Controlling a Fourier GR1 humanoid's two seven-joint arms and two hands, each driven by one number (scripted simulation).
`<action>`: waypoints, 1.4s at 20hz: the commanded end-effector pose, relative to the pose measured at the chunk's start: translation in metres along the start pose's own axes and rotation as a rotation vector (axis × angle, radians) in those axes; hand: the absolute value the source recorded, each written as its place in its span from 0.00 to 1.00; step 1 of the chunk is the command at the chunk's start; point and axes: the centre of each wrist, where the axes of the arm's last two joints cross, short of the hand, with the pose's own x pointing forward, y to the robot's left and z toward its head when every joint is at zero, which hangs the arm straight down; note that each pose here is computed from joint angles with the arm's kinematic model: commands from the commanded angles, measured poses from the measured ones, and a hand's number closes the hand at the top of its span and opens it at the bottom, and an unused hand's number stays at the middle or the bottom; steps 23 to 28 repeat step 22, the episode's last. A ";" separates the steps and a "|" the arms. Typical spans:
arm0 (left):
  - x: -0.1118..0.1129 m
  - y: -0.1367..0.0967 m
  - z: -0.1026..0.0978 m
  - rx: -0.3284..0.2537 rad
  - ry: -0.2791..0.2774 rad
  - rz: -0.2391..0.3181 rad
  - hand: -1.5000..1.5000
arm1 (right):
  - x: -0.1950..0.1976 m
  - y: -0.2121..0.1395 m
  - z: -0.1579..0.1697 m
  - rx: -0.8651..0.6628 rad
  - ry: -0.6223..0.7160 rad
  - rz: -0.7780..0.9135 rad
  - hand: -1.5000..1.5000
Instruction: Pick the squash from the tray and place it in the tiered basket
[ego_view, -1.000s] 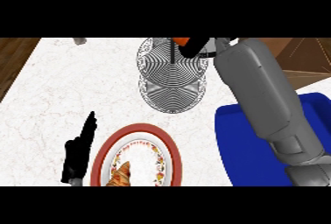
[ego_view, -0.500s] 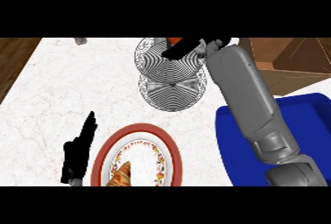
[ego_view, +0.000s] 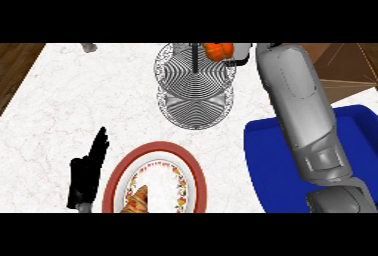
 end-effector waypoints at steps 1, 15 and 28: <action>-0.011 0.002 0.005 0.000 0.021 0.014 0.50 | -0.011 -0.051 -0.004 -0.206 -0.004 -0.027 0.00; -0.017 0.002 0.015 0.034 0.032 0.008 0.50 | -0.041 -0.318 0.066 -0.368 0.096 -0.076 0.00; -0.012 -0.004 0.016 0.009 -0.001 -0.009 0.50 | -0.076 -0.407 0.130 -0.298 0.082 -0.093 0.00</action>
